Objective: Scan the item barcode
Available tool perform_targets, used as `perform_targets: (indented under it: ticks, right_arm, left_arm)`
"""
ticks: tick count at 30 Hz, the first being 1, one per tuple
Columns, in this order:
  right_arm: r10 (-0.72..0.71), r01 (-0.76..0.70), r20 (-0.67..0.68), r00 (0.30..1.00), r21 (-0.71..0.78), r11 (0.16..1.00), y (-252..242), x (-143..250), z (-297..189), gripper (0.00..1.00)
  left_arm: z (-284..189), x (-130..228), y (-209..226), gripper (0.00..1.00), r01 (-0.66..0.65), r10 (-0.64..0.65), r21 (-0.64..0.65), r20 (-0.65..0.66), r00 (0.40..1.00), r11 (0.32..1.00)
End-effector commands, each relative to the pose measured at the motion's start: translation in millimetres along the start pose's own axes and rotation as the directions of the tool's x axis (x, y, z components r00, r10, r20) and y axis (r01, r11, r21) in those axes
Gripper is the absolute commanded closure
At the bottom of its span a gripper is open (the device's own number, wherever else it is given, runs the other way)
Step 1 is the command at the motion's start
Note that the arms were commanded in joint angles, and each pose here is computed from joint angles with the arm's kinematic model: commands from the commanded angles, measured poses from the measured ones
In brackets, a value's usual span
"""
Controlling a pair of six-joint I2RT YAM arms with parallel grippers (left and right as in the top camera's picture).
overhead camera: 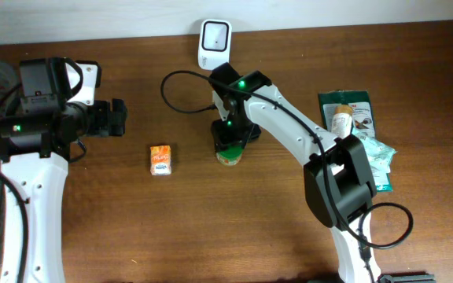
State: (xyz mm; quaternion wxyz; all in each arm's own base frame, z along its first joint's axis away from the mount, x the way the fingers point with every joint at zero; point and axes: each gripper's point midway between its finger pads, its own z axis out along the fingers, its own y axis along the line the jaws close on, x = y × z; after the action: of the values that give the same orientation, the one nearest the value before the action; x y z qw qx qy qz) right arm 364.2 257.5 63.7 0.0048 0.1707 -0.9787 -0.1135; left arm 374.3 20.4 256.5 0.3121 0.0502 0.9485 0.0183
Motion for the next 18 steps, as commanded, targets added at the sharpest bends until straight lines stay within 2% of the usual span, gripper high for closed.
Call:
perform_targets:
  ticks: [1, 6, 9, 15, 18]
  right_arm:
    - [0.009, -0.008, 0.010, 1.000, -0.112, 0.994, 13, -8, -19, 0.48]
    - [-0.089, 0.107, 0.067, 0.994, -0.358, 0.927, 31, -18, -61, 0.48]
    - [-0.038, 0.063, 0.070, 0.997, -0.401, 0.914, 11, -21, -73, 0.50]
    - [-0.015, 0.079, 0.109, 0.994, -0.616, 0.784, 4, -20, -107, 0.51]
    - [0.029, 0.048, 0.110, 0.993, -0.639, 0.767, -13, -20, -116, 0.51]
  left_arm:
    - [-3, -3, 2, 0.01, -0.013, 0.013, -0.007, 0.010, 1.000, 1.000]
    - [-3, -3, 2, 0.01, -0.013, 0.013, -0.007, 0.010, 1.000, 1.000]
    - [-3, -3, 2, 0.01, -0.013, 0.013, -0.007, 0.010, 1.000, 1.000]
    - [-3, -3, 2, 0.01, -0.013, 0.013, -0.007, 0.010, 1.000, 1.000]
    - [-3, -3, 2, 0.01, -0.013, 0.013, -0.007, 0.010, 1.000, 1.000]
